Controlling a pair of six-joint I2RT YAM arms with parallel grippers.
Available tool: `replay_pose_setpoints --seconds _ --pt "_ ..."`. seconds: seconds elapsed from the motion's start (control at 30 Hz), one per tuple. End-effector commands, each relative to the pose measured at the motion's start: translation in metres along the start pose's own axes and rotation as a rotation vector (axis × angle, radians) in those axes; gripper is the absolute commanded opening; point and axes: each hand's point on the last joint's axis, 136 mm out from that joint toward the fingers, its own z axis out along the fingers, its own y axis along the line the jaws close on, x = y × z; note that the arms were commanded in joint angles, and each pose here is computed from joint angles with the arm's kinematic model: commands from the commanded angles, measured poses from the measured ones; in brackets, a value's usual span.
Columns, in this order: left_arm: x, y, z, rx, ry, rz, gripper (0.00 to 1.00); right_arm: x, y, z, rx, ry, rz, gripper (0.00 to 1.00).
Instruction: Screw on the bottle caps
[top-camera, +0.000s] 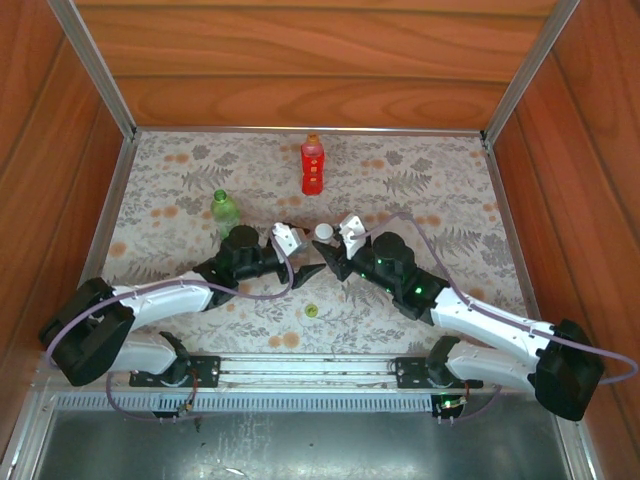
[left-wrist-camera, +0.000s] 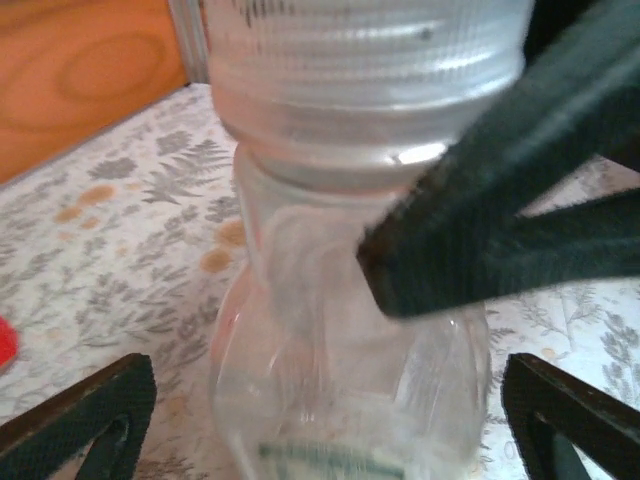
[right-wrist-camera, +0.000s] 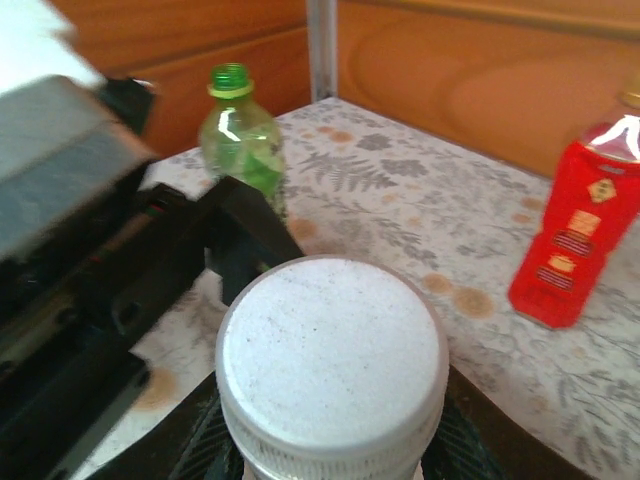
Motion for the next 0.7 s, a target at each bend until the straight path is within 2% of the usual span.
replay_pose_setpoints --seconds 0.0,0.13,0.3,0.5,0.67 --pt "-0.005 0.017 -0.009 -0.114 -0.03 -0.006 1.0 -0.011 -0.045 0.001 0.196 -0.046 0.058 0.3" --pt "-0.004 0.028 -0.018 -0.2 -0.065 -0.052 1.0 -0.012 -0.089 0.014 0.3 -0.08 0.109 0.3" --pt "0.001 0.04 -0.026 -0.3 -0.091 -0.114 1.0 -0.012 -0.145 0.049 0.401 -0.075 0.095 0.31" --pt "0.003 0.044 -0.029 -0.337 -0.097 -0.135 1.0 -0.008 -0.194 0.095 0.423 -0.081 0.11 0.32" --pt "0.004 0.045 -0.029 -0.343 -0.096 -0.144 1.0 0.014 -0.224 0.132 0.428 -0.035 0.122 0.33"
